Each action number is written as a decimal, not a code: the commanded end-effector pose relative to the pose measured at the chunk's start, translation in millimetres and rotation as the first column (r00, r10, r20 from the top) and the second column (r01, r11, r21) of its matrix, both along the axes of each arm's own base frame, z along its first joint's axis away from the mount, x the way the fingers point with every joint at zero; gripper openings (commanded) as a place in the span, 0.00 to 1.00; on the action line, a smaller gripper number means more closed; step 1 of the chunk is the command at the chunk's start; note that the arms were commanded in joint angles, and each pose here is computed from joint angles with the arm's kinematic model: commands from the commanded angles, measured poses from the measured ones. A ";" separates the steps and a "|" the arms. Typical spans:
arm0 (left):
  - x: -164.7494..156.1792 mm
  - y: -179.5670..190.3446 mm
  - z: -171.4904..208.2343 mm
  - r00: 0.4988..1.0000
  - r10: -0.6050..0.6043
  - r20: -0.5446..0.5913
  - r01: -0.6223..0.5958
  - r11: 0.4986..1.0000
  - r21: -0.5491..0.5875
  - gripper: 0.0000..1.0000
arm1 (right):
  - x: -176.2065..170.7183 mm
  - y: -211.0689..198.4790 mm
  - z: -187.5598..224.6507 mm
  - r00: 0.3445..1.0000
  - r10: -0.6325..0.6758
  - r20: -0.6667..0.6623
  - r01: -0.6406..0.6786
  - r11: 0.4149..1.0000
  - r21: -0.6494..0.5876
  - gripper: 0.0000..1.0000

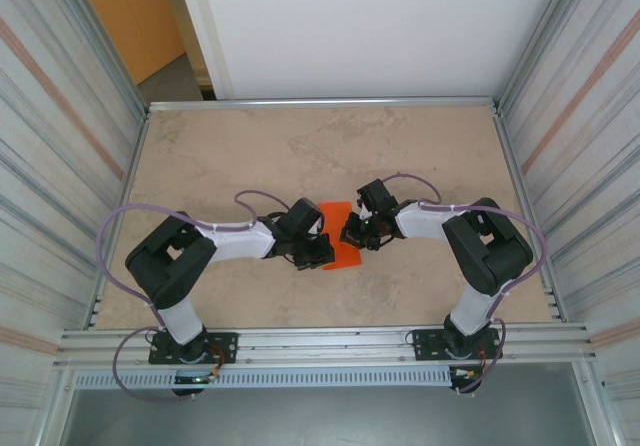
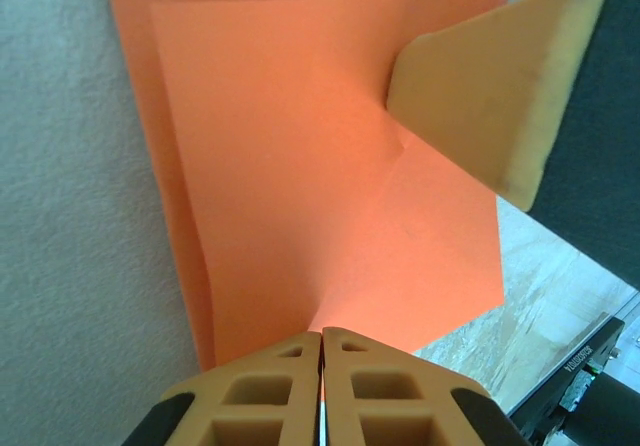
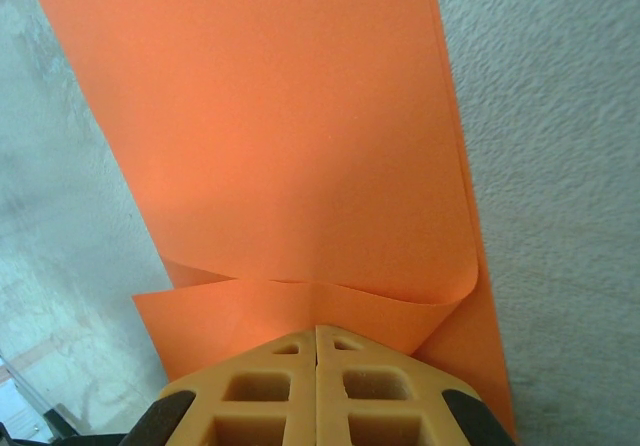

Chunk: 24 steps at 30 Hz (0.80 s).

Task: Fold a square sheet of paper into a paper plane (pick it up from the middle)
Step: Fold the triangle a second time at the center of the table.

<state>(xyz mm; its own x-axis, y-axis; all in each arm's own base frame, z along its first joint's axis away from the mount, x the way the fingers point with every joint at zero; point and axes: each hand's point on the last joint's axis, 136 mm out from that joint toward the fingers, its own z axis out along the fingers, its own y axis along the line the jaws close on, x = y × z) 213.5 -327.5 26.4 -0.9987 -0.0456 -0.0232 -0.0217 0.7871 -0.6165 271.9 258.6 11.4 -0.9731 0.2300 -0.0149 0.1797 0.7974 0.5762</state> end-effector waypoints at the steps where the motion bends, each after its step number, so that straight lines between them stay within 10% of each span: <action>1: -3.2 12.1 -14.5 0.999 0.021 -0.034 -0.020 0.999 0.050 0.11 | -41.6 -44.3 -55.9 0.984 -0.054 -0.172 0.015 0.975 -0.222 0.07; 24: 0.2 12.1 -0.2 1.000 0.002 0.002 -0.002 0.999 0.032 0.10 | -41.8 -45.1 -56.0 0.983 -0.056 -0.173 0.016 0.974 -0.227 0.07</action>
